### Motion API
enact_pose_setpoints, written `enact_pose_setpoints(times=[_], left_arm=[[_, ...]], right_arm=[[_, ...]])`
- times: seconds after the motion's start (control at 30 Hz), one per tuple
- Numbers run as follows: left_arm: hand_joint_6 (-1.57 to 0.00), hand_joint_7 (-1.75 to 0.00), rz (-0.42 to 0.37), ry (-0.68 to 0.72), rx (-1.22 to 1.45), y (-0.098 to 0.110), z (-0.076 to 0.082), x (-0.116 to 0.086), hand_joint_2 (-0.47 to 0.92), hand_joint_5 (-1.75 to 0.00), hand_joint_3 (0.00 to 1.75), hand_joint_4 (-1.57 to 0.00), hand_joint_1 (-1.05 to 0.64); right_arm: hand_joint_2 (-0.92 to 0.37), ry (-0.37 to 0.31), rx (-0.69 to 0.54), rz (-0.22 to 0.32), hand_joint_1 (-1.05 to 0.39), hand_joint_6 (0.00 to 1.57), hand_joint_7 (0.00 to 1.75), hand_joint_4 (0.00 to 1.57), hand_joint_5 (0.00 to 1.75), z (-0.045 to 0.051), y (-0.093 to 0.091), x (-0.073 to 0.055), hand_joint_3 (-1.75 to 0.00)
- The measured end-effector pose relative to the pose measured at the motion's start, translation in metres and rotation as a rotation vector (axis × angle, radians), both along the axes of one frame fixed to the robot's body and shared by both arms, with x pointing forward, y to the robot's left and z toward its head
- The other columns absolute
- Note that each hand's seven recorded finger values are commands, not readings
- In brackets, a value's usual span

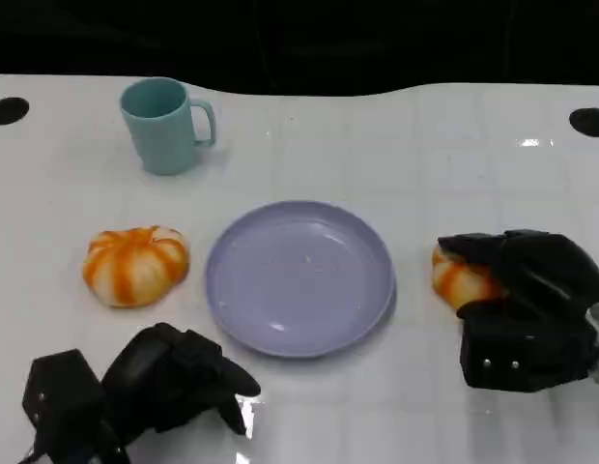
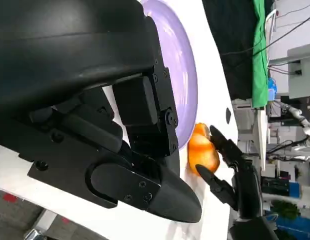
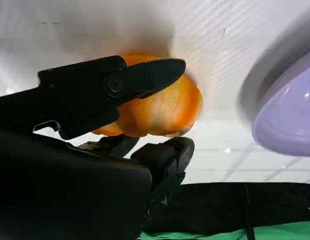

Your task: Grasp the bread from the table and place it into the plate.

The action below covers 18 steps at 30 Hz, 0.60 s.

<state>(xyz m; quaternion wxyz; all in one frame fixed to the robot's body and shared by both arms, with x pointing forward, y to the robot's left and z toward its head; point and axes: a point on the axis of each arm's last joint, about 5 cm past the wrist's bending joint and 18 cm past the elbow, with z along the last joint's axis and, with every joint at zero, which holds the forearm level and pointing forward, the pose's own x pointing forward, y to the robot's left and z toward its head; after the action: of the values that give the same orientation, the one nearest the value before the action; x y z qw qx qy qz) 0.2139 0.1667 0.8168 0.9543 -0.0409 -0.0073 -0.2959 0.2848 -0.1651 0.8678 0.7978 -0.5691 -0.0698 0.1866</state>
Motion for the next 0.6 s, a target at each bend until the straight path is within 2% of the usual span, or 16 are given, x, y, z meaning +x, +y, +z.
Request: enact_pose_setpoints(times=[0.07, 0.1, 0.13, 0.17, 0.2, 0.23, 0.3, 0.37, 0.43, 0.5, 0.6], left_arm=[[-1.57, -0.07, 0.0, 0.0, 0.0, 0.0, 0.0, -0.0001, 0.92, -0.94, 0.05, -1.28, -1.05], [-1.57, -0.07, 0.0, 0.0, 0.0, 0.0, 0.0001, -0.0001, 0.92, -0.94, 0.05, -1.28, -1.05], [-1.57, -0.07, 0.0, -0.001, 0.0, 0.0001, 0.0003, -0.0001, 0.92, -0.94, 0.05, -1.28, -1.05], [-1.57, -0.08, 0.0, -0.001, 0.001, 0.0003, 0.0004, -0.0001, 0.92, -0.95, 0.05, -1.28, -1.05], [-1.57, -0.08, 0.0, 0.0, 0.001, 0.0003, 0.0004, -0.0001, 0.92, -0.95, 0.05, -1.28, -1.05], [-1.57, -0.08, 0.0, 0.003, 0.001, 0.0004, 0.0002, -0.0002, 0.92, -0.95, 0.06, -1.28, -1.05], [-1.57, -0.09, -0.001, 0.005, 0.0, 0.0004, 0.0002, -0.0003, 0.92, -0.95, 0.05, -1.28, -1.05], [-1.57, -0.09, -0.001, 0.005, 0.0, 0.0005, 0.0003, -0.0003, 0.92, -0.95, 0.05, -1.28, -1.05], [-1.57, -0.09, 0.0, 0.006, 0.0, 0.0006, 0.0, -0.0009, 0.92, -0.95, 0.05, -1.28, -1.05], [-1.57, -0.09, 0.0, 0.007, 0.0, 0.0007, -0.0002, -0.0013, 0.92, -0.95, 0.05, -1.28, -1.05], [-1.57, -0.09, 0.0, 0.006, 0.0, 0.0006, -0.0001, -0.0013, 0.92, -0.95, 0.05, -1.29, -1.05]], right_arm=[[-0.92, -0.019, 0.015, -0.005, -0.23, 0.92, 0.07, 0.78, 0.8, -0.0004, 0.0, -0.0004, -0.09], [-0.92, -0.041, 0.03, -0.008, -0.18, 1.07, 0.11, 0.85, 1.04, -0.0004, 0.0001, -0.0006, -0.19], [-0.89, -0.062, 0.048, -0.011, -0.16, 1.15, 0.14, 0.86, 1.22, -0.0007, 0.0, -0.001, -0.3], [-0.82, -0.083, 0.07, -0.011, -0.15, 1.22, 0.19, 0.87, 1.4, -0.0011, 0.0, -0.0016, -0.5], [-0.72, -0.097, 0.084, -0.011, -0.14, 1.25, 0.29, 0.9, 1.51, -0.0017, -0.0003, -0.0022, -0.7], [-0.58, -0.11, 0.094, -0.011, -0.12, 0.99, 0.99, 0.89, 1.71, -0.0025, -0.0005, -0.003, -0.93], [-0.55, -0.141, 0.11, -0.019, -0.11, 0.89, 1.27, 0.89, 1.74, -0.0044, -0.0013, -0.0042, -0.95], [-0.51, -0.173, 0.121, -0.026, -0.1, 0.76, 1.62, 0.9, 1.74, -0.0046, -0.001, -0.0045, -0.93], [-0.5, -0.22, 0.142, -0.033, -0.1, 0.72, 1.72, 0.91, 1.75, -0.0046, -0.0005, -0.0048, -0.93], [-0.47, -0.251, 0.155, -0.037, -0.1, 0.71, 1.74, 0.91, 1.75, -0.0046, 0.0, -0.005, -0.96], [-0.37, -0.289, 0.174, -0.045, -0.07, 0.73, 1.75, 0.95, 1.75, -0.0052, 0.0023, -0.0054, -1.14]])
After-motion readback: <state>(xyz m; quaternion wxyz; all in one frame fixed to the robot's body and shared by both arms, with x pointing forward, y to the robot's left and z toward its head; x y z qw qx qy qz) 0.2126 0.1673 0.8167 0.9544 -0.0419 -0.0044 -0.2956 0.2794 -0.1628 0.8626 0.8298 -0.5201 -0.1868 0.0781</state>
